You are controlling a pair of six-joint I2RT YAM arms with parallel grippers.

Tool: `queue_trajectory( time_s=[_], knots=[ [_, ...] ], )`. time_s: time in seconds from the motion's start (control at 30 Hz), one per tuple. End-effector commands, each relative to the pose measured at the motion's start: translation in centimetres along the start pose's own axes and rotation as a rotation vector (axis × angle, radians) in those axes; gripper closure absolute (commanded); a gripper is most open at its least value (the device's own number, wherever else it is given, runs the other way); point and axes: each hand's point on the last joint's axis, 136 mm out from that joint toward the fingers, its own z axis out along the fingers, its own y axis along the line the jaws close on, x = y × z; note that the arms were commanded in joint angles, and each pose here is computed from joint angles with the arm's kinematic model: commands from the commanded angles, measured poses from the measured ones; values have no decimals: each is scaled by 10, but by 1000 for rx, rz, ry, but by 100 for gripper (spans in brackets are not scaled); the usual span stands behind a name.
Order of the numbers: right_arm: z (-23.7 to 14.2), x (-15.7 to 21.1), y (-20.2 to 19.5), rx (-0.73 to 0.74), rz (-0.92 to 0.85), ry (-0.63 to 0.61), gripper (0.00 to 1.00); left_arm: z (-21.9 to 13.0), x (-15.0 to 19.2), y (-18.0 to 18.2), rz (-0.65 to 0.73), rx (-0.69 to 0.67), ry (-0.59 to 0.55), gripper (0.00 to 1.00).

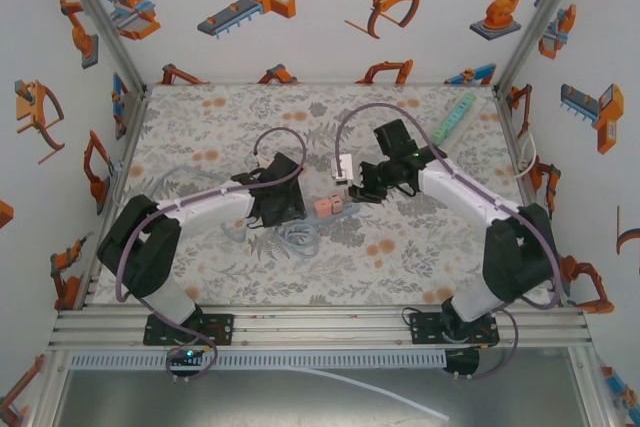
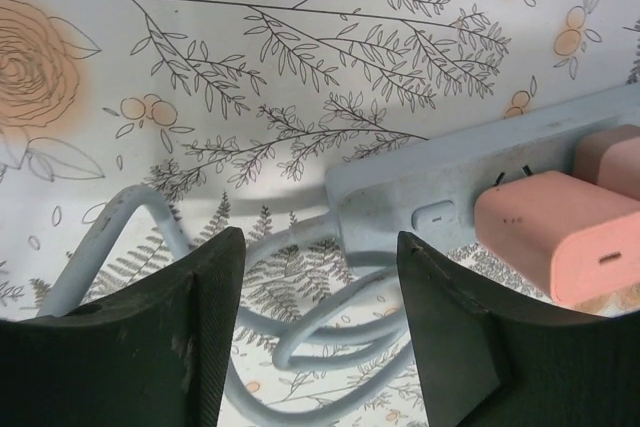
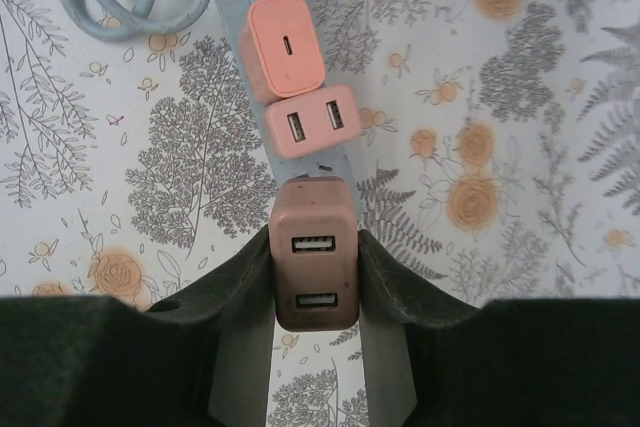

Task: Pull the plug off the socket

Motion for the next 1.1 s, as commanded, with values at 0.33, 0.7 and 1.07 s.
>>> queue_trajectory(
  time_s=[0.33,0.7,1.07],
  knots=[
    [-79,-41,-43,500,578,-407,70,-118,-60,-38,128,259,-281,32],
    [-73,-8,1,384,1108,-478,73,-221,-22,-64,574,650,-357,28],
    [-20,55,59,234,1433,-312,73,-281,46,-61,1059,954,-455,2]
  ],
)
